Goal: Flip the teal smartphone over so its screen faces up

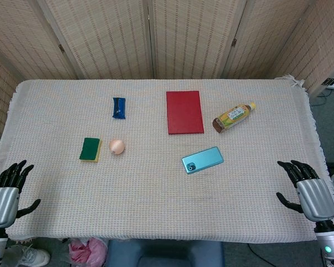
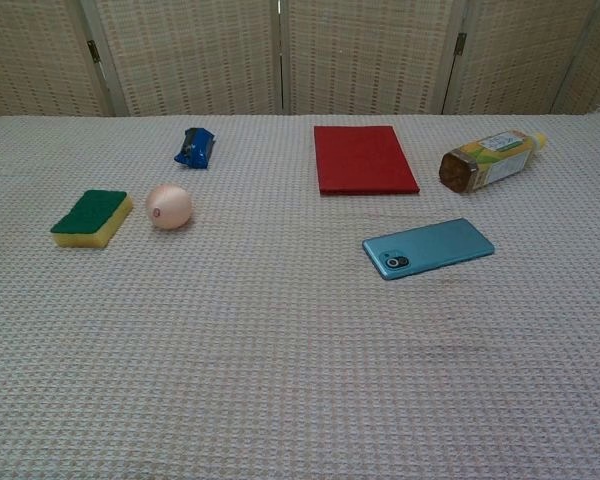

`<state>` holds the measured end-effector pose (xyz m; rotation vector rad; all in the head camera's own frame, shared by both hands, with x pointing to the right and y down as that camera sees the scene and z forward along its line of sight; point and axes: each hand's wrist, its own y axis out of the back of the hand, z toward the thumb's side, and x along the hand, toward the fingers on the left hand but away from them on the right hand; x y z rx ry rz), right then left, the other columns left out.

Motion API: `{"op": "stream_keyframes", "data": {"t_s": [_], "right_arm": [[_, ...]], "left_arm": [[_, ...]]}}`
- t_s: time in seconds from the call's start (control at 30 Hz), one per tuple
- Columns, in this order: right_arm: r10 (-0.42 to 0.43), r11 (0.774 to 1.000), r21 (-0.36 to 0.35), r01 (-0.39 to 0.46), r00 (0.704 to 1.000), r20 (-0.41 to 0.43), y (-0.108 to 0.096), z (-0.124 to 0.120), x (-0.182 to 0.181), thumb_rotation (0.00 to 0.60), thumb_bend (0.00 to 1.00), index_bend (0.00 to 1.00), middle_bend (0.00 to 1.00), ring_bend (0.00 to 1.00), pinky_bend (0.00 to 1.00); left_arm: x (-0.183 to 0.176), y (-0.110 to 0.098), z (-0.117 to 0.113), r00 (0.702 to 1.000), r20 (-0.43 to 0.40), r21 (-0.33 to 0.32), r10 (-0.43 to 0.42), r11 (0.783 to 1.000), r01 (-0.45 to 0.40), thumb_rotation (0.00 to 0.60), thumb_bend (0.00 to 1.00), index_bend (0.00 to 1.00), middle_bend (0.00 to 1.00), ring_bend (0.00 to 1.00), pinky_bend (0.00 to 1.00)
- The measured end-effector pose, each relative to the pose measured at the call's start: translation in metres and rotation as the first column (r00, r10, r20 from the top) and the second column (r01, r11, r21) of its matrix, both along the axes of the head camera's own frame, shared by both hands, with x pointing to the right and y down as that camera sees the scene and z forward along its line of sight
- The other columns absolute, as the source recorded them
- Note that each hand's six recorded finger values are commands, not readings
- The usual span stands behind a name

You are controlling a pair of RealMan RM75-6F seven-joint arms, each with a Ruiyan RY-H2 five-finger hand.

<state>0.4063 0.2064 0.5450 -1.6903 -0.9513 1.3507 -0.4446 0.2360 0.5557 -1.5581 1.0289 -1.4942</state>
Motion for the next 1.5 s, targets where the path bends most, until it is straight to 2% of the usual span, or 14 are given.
{"op": "stream_keyframes", "data": {"t_s": [0.4,0.7,0.87,1.13,1.33,1.5], "right_arm": [[-0.022,1.000,-0.012,0.022,1.000,0.002,-0.002,0.005,-0.005,0.600,0.19,0.16,0.24,0.14,0.18],[-0.083,0.995,-0.057,0.083,0.997,0.005,-0.014,0.024,-0.025,0.600,0.18,0.16,0.25,0.14,0.18],[-0.141,0.985,-0.096,0.143,0.990,0.022,-0.031,0.048,-0.048,0.600,0.19,0.16,0.25,0.14,0.18],[-0.246,0.957,-0.148,0.249,0.968,0.044,-0.059,0.099,-0.103,0.600,0.18,0.24,0.28,0.14,0.18],[-0.285,0.944,-0.164,0.285,0.958,0.023,-0.076,0.137,-0.133,0.600,0.10,0.29,0.31,0.14,0.18],[-0.298,0.939,-0.174,0.295,0.954,0.010,-0.086,0.161,-0.154,0.600,0.09,0.30,0.32,0.14,0.18]], "left_arm": [[0.000,0.001,0.001,1.000,-0.001,-0.005,-0.005,1.000,0.005,0.600,0.20,0.14,0.07,0.05,0.14],[0.000,0.003,0.002,1.000,-0.007,-0.009,-0.009,1.000,0.009,0.600,0.20,0.14,0.07,0.05,0.14],[-0.002,0.005,0.001,1.000,-0.010,-0.010,-0.010,1.000,0.010,0.600,0.20,0.14,0.07,0.05,0.14],[-0.009,0.010,-0.001,1.000,-0.005,-0.015,-0.024,1.000,0.024,0.600,0.20,0.14,0.07,0.05,0.14],[-0.017,0.014,-0.002,0.999,0.006,-0.022,-0.041,0.999,0.041,0.600,0.20,0.14,0.07,0.05,0.14],[-0.022,0.017,-0.003,0.998,0.013,-0.025,-0.055,0.998,0.056,0.600,0.20,0.14,0.07,0.05,0.14]]}}
